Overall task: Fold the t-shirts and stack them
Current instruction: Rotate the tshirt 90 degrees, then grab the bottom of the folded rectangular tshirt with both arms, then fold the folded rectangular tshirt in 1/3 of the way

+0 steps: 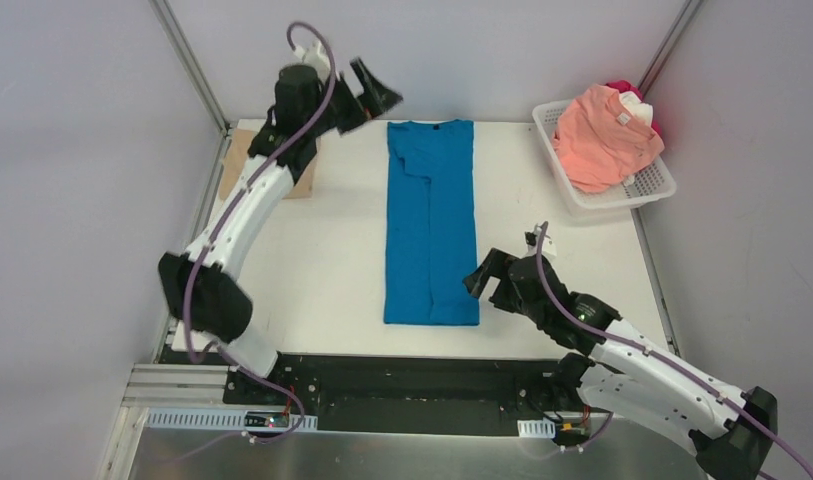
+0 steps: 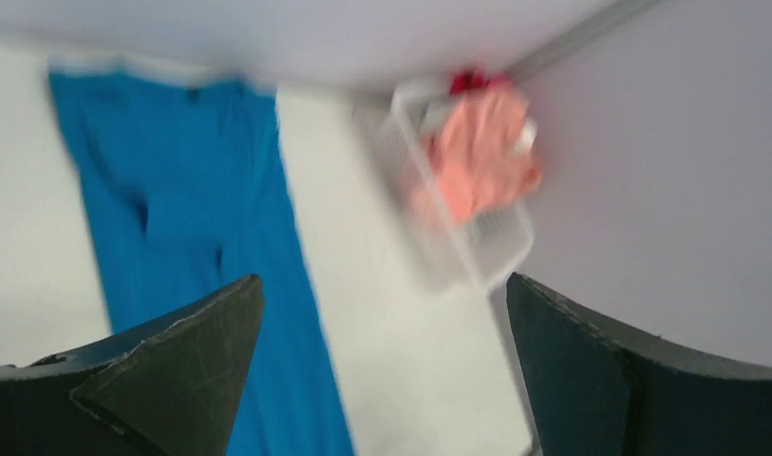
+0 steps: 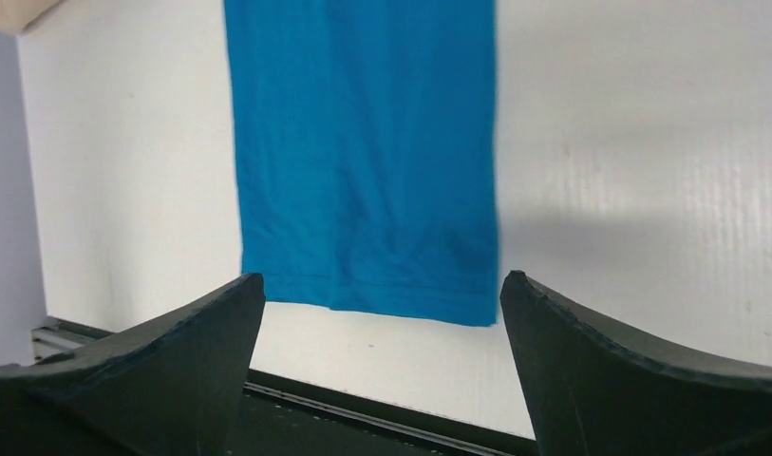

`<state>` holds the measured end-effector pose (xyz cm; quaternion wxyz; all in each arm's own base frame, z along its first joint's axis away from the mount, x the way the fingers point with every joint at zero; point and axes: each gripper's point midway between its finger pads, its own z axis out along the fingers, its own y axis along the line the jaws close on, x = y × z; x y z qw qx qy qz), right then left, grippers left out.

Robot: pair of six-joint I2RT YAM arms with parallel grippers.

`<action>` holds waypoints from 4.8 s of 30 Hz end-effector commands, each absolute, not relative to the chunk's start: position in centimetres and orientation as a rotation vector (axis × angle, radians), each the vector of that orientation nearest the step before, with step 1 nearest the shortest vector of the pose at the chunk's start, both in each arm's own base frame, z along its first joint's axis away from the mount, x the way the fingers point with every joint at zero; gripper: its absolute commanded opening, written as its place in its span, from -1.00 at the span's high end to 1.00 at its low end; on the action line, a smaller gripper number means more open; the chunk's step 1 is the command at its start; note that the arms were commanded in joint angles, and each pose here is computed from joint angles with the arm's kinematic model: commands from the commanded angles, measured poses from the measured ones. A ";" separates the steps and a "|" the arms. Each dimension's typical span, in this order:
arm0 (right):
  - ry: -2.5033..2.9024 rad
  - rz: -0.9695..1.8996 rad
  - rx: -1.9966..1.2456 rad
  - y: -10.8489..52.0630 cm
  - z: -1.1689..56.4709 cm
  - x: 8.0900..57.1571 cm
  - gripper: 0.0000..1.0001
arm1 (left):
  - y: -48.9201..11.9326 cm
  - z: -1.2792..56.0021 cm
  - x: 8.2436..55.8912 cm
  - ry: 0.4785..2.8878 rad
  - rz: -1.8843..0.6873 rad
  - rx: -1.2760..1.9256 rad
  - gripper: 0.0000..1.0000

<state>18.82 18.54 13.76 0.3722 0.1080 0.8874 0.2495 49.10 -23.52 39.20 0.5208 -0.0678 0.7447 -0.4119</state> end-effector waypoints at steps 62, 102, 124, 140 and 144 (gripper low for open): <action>2.439 0.640 0.240 18.6 11.2 17.7 1.00 | -26.4 12.3 21.0 2.550 -0.938 -0.011 1.00; 2.296 0.448 0.372 20.3 11.5 43.9 1.00 | -24.4 9.7 44.3 2.514 -0.845 -0.299 0.90; 2.210 0.290 0.451 17.4 14.7 47.9 -0.98 | -20.4 15.1 49.5 2.350 -0.819 -0.386 -0.98; 2.511 0.626 0.688 18.4 8.5 32.9 -0.99 | -21.5 6.9 33.3 2.661 -0.783 -0.380 -0.92; 2.549 0.641 0.730 18.4 6.8 31.5 -0.99 | -21.5 5.4 32.6 2.692 -0.737 -0.393 -0.70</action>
